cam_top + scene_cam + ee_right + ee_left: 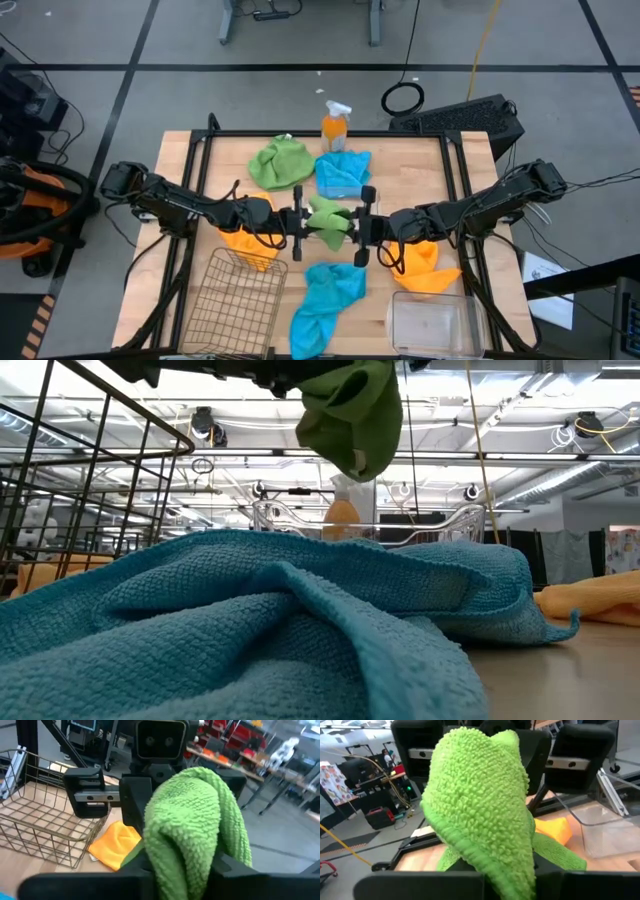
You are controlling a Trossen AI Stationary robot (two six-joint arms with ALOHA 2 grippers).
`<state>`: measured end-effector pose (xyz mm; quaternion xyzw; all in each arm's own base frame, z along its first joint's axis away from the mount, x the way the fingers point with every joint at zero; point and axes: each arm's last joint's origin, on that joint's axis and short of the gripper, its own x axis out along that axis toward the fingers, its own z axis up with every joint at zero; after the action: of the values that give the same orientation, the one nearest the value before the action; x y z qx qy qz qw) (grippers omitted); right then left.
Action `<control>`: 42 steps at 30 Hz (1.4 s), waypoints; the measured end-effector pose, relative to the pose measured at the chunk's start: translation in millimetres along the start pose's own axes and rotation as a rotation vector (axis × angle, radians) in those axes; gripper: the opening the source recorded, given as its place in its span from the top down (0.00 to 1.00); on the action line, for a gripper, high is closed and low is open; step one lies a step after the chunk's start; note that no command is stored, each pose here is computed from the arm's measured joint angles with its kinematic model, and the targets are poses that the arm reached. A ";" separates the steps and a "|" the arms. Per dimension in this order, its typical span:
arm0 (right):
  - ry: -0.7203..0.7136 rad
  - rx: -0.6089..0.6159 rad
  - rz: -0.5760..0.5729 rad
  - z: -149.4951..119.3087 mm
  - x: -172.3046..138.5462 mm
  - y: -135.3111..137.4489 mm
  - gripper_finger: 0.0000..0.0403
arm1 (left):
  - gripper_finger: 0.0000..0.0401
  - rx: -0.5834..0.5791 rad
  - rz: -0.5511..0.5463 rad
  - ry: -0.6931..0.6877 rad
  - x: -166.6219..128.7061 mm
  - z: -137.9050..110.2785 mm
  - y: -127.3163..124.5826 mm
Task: Sort microfiber towel by color & place in baskets
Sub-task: Put the right green towel into the top transparent bin
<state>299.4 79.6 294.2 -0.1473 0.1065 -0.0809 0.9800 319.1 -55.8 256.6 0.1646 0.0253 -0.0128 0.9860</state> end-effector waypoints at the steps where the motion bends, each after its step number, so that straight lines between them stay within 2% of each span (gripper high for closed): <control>1: 0.014 0.019 0.000 -1.4 0.0 0.1 0.77 | 0.95 0.001 0.000 0.006 0.1 -1.1 0.2; 5: 0.076 0.077 0.000 -7.1 -0.6 0.4 0.60 | 0.92 0.003 0.013 0.022 0.6 -3.2 2.7; 9: 0.164 0.082 0.014 -16.2 -2.4 3.1 0.45 | 0.93 0.001 0.026 0.019 1.0 -3.4 5.3; 16: 0.259 0.110 0.033 -17.7 -23.7 -0.1 0.32 | 0.94 0.000 0.066 0.035 -3.6 0.3 12.0; 25: 0.326 0.155 0.055 -14.1 -55.5 -10.0 0.32 | 0.94 -0.047 0.081 0.071 -29.3 20.1 23.0; 31: 0.399 0.160 0.017 -22.5 -55.7 -9.2 0.34 | 0.94 -0.112 0.064 0.141 -39.0 19.8 24.4; 38: 0.397 0.136 -0.031 -24.1 -52.4 -8.0 0.37 | 0.91 -0.183 0.079 0.234 -19.6 -6.8 22.0; 42: 0.392 0.138 -0.032 -23.6 -52.1 -7.9 0.37 | 0.90 -0.274 0.120 0.287 -6.2 -27.9 26.4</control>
<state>242.6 75.6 284.2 -0.0627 0.2868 -0.1305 0.9470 312.5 -21.6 239.1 0.0301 0.1570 0.0732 0.9844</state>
